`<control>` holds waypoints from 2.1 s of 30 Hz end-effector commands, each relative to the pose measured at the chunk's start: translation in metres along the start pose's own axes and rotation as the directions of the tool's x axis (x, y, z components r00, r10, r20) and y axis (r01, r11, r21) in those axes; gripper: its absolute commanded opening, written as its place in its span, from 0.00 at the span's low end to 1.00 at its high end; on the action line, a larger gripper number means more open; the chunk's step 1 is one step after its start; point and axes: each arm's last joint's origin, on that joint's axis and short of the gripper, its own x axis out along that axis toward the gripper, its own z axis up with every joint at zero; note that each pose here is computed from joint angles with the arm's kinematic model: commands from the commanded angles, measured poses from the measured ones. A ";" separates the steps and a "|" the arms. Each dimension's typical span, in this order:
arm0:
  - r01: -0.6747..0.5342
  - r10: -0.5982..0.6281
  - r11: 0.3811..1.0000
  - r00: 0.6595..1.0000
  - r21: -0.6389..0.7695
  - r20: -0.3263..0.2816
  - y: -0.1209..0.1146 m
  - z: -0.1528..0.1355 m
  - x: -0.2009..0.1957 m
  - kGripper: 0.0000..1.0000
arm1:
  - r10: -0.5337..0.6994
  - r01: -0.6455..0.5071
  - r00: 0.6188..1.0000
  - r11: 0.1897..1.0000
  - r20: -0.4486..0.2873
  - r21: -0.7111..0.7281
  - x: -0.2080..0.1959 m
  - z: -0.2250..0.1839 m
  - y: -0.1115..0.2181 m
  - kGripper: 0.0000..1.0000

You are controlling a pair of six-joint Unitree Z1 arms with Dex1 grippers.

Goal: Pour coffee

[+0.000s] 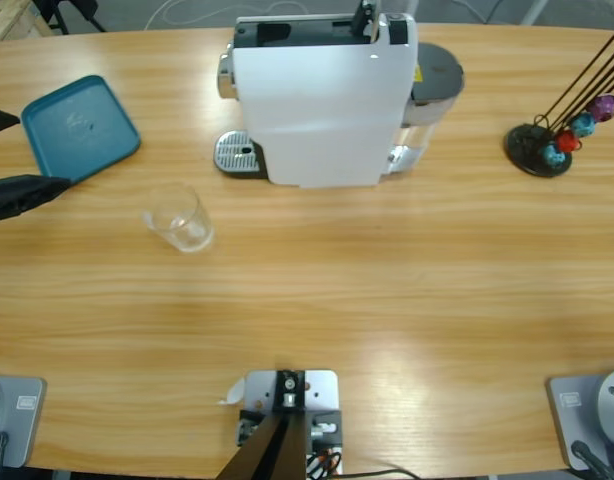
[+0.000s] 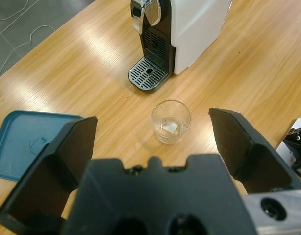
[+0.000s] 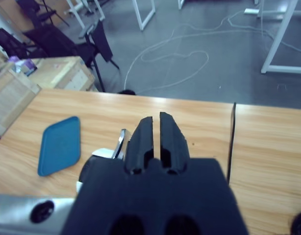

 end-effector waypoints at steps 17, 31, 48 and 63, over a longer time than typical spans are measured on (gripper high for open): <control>0.007 -0.007 1.000 0.999 -0.013 -0.044 -0.002 -0.021 -0.008 0.99 | 0.152 -0.149 0.986 0.988 -0.065 0.046 0.048 -0.047 0.060 0.00; 0.010 -0.011 1.000 0.997 -0.013 -0.078 -0.003 -0.025 -0.001 0.99 | 0.169 -0.170 0.973 0.985 -0.157 0.012 0.078 -0.098 0.087 0.00; 0.003 -0.005 1.000 0.997 -0.018 -0.079 -0.001 -0.022 0.001 0.99 | 0.111 -0.137 0.933 0.989 -0.343 -0.052 0.115 -0.182 0.072 0.00; 0.004 -0.005 1.000 0.997 -0.017 -0.081 -0.001 -0.022 0.001 0.99 | 0.029 -0.122 0.879 0.978 -0.475 -0.167 0.125 -0.219 0.063 0.00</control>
